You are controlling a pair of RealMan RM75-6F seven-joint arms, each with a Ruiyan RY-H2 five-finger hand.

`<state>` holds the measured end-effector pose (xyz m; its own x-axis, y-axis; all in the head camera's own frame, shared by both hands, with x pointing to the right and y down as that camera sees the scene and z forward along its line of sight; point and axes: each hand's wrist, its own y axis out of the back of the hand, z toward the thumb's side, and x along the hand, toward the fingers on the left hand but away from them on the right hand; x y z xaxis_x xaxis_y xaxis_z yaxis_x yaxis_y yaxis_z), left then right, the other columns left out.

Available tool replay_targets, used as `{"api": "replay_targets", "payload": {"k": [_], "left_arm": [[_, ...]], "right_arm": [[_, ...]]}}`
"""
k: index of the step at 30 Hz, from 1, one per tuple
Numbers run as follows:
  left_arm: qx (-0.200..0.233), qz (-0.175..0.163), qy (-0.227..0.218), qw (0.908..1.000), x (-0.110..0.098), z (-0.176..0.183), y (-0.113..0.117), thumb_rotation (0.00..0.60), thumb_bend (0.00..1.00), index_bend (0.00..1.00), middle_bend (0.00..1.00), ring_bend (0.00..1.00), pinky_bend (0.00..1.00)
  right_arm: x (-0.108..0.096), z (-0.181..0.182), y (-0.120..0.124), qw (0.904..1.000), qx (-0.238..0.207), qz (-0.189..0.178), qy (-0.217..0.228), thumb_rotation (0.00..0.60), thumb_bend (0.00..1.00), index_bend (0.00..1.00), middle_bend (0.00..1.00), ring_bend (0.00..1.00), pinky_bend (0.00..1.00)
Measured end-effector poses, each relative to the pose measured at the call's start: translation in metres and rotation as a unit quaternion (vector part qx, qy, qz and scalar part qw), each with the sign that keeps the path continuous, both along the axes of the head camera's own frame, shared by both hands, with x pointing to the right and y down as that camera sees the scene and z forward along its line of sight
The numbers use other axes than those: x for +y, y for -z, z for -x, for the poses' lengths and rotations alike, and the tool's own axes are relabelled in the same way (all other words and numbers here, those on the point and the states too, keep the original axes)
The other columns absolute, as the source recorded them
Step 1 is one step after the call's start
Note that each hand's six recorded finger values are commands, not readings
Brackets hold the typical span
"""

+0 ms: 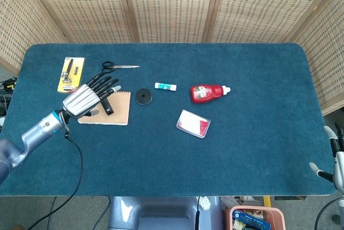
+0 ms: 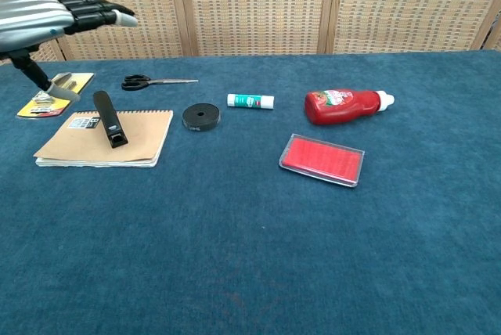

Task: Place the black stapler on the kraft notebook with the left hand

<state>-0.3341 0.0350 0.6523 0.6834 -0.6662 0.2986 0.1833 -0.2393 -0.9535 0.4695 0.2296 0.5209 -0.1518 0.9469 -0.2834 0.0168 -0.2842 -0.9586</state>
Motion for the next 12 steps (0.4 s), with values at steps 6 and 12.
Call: {"api": "replay_targets", "payload": {"k": [6, 12], "left_arm": [[0.092, 0.048, 0.18, 0.9782, 0.049, 0.042, 0.031, 0.6, 0.0, 0.0, 0.0, 0.0, 0.0], [0.087, 0.054, 0.379, 0.9198, 0.127, 0.104, 0.068, 0.6, 0.01, 0.0, 0.0, 0.0, 0.0]], "right_arm": [[0.001, 0.003, 0.005, 0.9999, -0.008, -0.01, 0.011, 0.6, 0.0, 0.0, 0.0, 0.0, 0.0], [0.002, 0.006, 0.007, 0.9995, -0.015, -0.013, 0.023, 0.6, 0.0, 0.0, 0.0, 0.0, 0.0]]}}
